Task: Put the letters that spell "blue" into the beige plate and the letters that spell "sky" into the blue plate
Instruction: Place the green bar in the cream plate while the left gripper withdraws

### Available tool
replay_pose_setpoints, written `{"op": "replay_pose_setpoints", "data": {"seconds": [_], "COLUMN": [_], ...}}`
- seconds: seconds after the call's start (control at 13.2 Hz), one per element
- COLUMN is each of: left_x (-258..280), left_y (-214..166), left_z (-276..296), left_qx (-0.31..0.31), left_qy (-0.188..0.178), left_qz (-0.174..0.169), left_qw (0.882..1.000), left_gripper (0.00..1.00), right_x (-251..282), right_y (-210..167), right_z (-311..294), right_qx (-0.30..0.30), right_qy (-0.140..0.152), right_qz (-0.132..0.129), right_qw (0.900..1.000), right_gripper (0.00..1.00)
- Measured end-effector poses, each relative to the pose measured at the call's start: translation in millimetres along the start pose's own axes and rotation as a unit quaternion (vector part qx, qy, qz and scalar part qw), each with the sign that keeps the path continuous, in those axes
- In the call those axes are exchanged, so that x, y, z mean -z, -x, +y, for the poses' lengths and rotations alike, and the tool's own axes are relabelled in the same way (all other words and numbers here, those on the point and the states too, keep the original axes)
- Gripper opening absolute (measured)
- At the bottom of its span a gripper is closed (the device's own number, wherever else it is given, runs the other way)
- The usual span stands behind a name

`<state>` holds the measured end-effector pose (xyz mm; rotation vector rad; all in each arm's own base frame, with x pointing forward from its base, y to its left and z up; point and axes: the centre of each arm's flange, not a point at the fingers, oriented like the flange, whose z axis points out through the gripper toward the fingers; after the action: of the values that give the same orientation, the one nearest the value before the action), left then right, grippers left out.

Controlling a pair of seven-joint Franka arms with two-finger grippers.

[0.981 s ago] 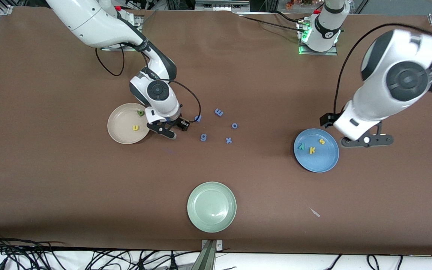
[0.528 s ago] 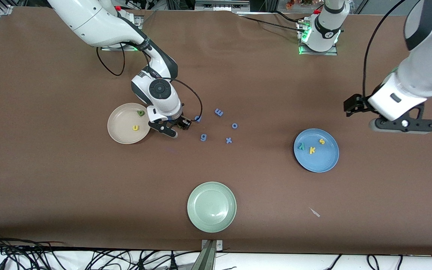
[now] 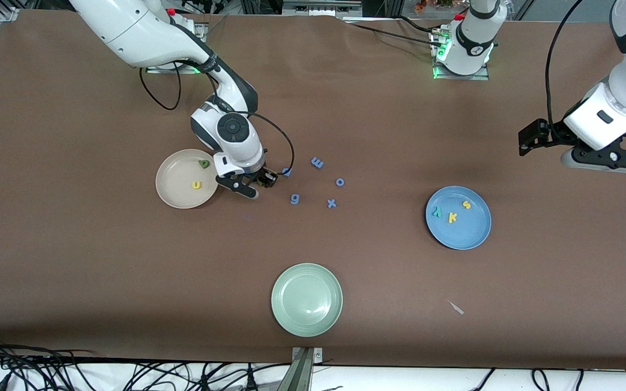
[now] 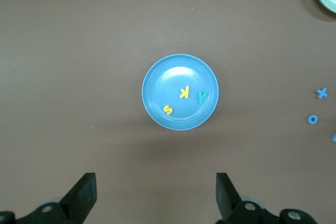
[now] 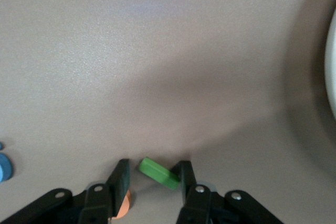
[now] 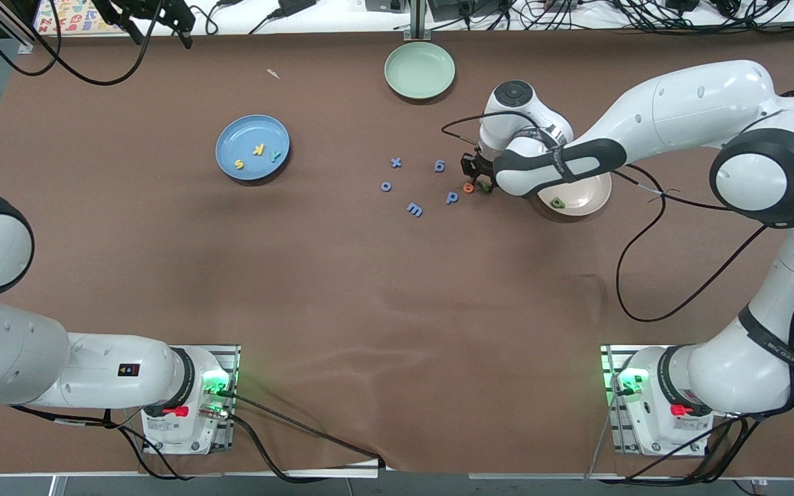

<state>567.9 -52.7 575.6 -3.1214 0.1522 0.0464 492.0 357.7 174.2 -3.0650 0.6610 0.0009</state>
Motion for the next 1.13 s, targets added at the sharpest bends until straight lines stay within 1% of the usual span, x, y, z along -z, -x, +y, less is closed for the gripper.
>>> {"op": "replay_pose_setpoints", "data": {"seconds": [0.08,0.15,0.23,0.3,0.38,0.6,0.68,0.75,0.83,0.91,0.98,1.13], "left_x": [1,2,2,2,2,2,2,2,2,3,3,4], "left_y": [2,3,3,3,3,3,3,3,3,3,3,3], "left_z": [-2,-4,-7,-9,-9,-9,-9,-9,-9,-9,-9,-9], "left_qx": [0.001,0.002,0.004,0.005,0.006,0.006,0.005,0.005,0.005,0.005,0.004,0.004], "left_qy": [0.0,0.0,0.0,0.0,0.0,0.0,0.0,0.0,0.0,0.0,0.0,0.0], "left_qz": [0.0,0.001,0.0,0.0,0.0,-0.001,-0.001,-0.001,-0.001,0.0,0.0,0.001], "left_qw": [1.0,1.0,1.0,1.0,1.0,1.0,1.0,1.0,1.0,1.0,1.0,1.0], "left_gripper": [1.0,1.0,1.0,1.0,1.0,1.0,1.0,1.0,1.0,1.0,1.0,1.0], "right_x": [0,1,1,1,1,1,2,3,7,16,28,52], "right_y": [1,1,1,2,2,1,0,-4,-13,-26,-42,-73], "right_z": [0,0,-1,-1,0,0,1,6,13,21,30,55], "right_qx": [0.001,0.002,0.005,0.008,0.011,0.02,0.027,0.04,0.059,0.08,0.1,0.14], "right_qy": [0.0,0.0,0.0,0.0,0.0,0.001,0.008,0.024,0.047,0.068,0.082,0.1], "right_qz": [0.0,0.001,0.001,0.001,0.001,0.001,0.001,0.001,0.001,0.003,0.003,-0.002], "right_qw": [1.0,1.0,1.0,1.0,1.0,1.0,1.0,0.999,0.997,0.994,0.992,0.985], "right_gripper": [0.33,0.32,0.25,0.15,0.09,0.09,0.09,0.09,0.09,0.09,0.09,0.09]}}
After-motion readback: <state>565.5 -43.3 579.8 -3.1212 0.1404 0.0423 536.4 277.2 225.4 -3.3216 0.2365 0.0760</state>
